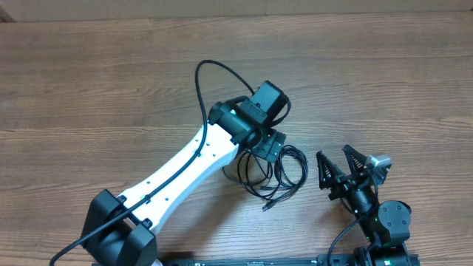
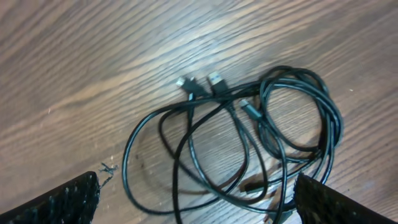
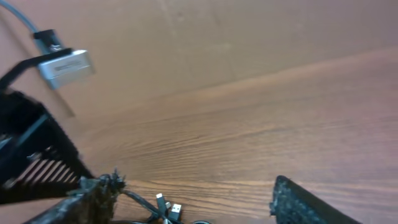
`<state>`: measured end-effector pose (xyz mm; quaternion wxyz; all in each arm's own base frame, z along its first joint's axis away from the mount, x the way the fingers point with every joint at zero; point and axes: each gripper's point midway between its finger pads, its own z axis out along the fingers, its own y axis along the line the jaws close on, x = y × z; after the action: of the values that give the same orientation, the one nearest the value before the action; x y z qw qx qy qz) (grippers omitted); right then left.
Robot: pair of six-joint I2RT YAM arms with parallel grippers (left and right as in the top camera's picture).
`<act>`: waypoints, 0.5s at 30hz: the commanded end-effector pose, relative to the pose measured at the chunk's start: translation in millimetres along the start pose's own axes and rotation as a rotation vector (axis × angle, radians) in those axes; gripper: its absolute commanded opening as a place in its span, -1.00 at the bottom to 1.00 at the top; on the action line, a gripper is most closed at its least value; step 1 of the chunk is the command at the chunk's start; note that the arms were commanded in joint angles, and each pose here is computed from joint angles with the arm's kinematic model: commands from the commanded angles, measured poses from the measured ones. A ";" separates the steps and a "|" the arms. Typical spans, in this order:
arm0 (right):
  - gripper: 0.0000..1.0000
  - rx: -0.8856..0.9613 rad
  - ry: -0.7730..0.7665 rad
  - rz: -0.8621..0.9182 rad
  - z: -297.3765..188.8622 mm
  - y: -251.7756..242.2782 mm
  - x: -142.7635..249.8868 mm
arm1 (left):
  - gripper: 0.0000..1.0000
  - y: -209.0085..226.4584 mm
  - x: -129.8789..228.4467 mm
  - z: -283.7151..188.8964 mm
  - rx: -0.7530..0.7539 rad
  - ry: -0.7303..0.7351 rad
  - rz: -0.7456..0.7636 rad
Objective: Untangle cables
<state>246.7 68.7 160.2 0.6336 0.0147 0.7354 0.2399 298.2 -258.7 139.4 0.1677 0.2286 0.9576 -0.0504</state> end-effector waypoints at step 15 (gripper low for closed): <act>0.65 0.098 -0.017 0.077 -1.1 -18.7 1.7 | 0.99 -40.9 17.2 62.6 0.082 0.136 0.113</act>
<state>250.0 56.1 153.9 0.6260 0.0671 0.7413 0.2327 287.4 -287.2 83.7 0.1044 0.2826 0.9517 -0.0586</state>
